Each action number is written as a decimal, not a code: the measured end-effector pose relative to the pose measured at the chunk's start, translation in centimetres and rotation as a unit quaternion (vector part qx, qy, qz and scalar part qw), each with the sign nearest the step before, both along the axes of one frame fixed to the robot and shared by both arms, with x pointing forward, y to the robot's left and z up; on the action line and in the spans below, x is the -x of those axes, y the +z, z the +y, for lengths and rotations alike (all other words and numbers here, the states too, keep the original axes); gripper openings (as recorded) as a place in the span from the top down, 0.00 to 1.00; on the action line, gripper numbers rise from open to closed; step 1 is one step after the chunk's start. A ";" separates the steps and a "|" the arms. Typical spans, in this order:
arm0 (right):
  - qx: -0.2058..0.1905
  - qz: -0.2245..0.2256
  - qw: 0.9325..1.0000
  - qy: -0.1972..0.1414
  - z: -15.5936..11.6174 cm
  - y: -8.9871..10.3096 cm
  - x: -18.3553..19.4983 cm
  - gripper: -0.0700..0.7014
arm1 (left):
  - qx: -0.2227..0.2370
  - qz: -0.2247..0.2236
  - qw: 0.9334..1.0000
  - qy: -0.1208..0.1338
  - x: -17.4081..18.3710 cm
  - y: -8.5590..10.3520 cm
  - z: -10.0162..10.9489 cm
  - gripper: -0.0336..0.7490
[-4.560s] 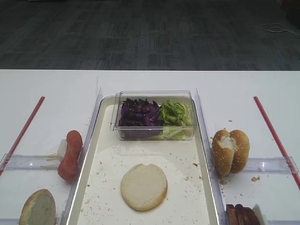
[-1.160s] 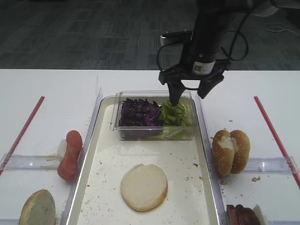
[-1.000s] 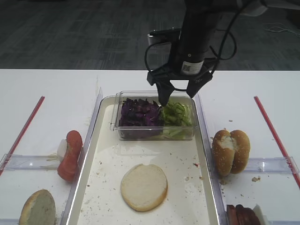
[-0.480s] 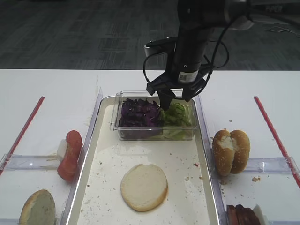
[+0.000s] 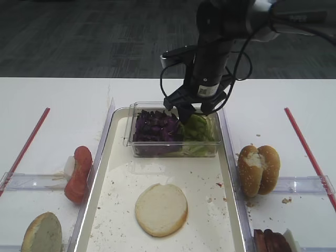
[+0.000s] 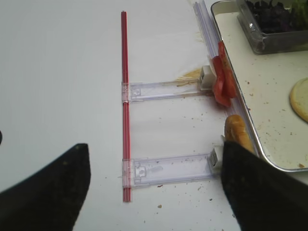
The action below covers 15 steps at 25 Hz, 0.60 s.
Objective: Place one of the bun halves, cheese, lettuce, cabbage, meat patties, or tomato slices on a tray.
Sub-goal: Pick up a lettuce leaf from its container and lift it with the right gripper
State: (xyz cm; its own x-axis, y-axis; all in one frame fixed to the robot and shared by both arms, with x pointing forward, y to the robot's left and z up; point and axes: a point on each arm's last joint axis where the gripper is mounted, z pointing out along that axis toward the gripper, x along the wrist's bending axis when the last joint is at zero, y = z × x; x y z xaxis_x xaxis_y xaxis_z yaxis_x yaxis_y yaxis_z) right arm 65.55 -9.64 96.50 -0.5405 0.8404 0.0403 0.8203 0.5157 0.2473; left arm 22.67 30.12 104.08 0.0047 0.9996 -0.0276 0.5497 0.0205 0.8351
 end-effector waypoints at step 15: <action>0.023 0.014 1.000 0.004 -0.1 -2.0 -0.3 0.82 | 0.000 0.000 1.000 0.000 0.0 0.0 0.0 0.25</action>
